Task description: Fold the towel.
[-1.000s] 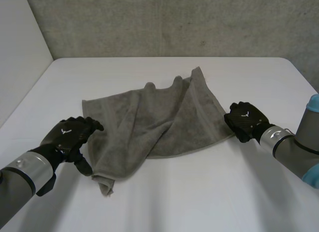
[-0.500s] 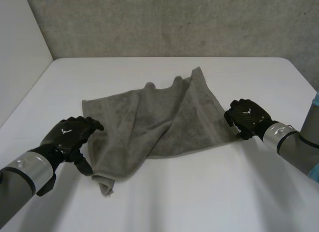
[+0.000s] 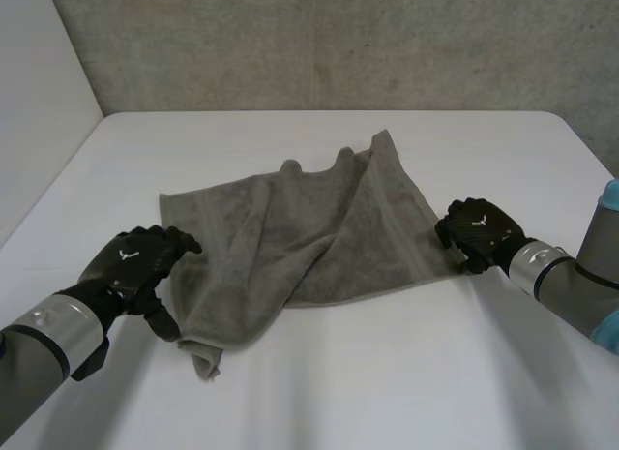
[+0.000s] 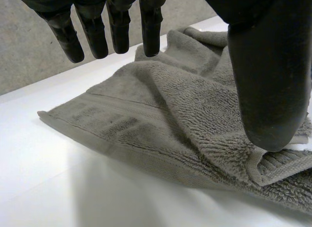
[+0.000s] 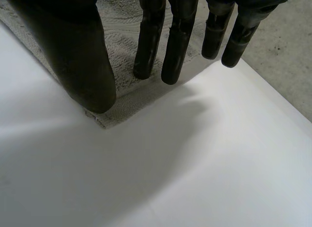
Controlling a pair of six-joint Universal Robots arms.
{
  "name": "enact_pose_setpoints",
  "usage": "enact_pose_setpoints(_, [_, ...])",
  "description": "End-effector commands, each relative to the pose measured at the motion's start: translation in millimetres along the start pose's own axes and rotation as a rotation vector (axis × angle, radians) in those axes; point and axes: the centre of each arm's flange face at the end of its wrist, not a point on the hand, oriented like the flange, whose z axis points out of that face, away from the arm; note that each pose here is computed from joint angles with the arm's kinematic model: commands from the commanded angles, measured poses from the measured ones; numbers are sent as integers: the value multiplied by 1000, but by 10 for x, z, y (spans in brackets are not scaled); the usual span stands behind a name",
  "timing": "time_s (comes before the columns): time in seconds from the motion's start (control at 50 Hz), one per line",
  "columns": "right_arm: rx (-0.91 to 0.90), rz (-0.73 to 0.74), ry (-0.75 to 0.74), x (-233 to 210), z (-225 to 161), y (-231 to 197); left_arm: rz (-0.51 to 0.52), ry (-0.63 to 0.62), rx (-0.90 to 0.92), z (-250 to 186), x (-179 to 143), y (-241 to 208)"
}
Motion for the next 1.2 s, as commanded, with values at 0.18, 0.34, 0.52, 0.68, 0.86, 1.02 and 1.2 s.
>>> enact_pose_setpoints(0.18, [-22,14,-37,-45,2,30,0,-4,1,3,-12,-1])
enact_pose_setpoints(0.34, [-26,-14,-48,-29,-32,-26,-1,-5,1,1,-16,-3])
enact_pose_setpoints(0.52, [5,-18,-24,97,-127,-138,0,-5,7,-6,-11,-17])
enact_pose_setpoints(0.68, [-9,9,14,211,-305,-149,2,-5,7,-9,-10,-16])
enact_pose_setpoints(0.86, [-15,150,-1,366,-412,-151,1,-5,7,-9,-13,-16])
enact_pose_setpoints(1.02, [-43,231,-72,397,-429,-159,1,-2,7,-10,-4,-16])
enact_pose_setpoints(1.2, [-47,333,-83,431,-327,-160,1,-4,9,-8,-9,-17])
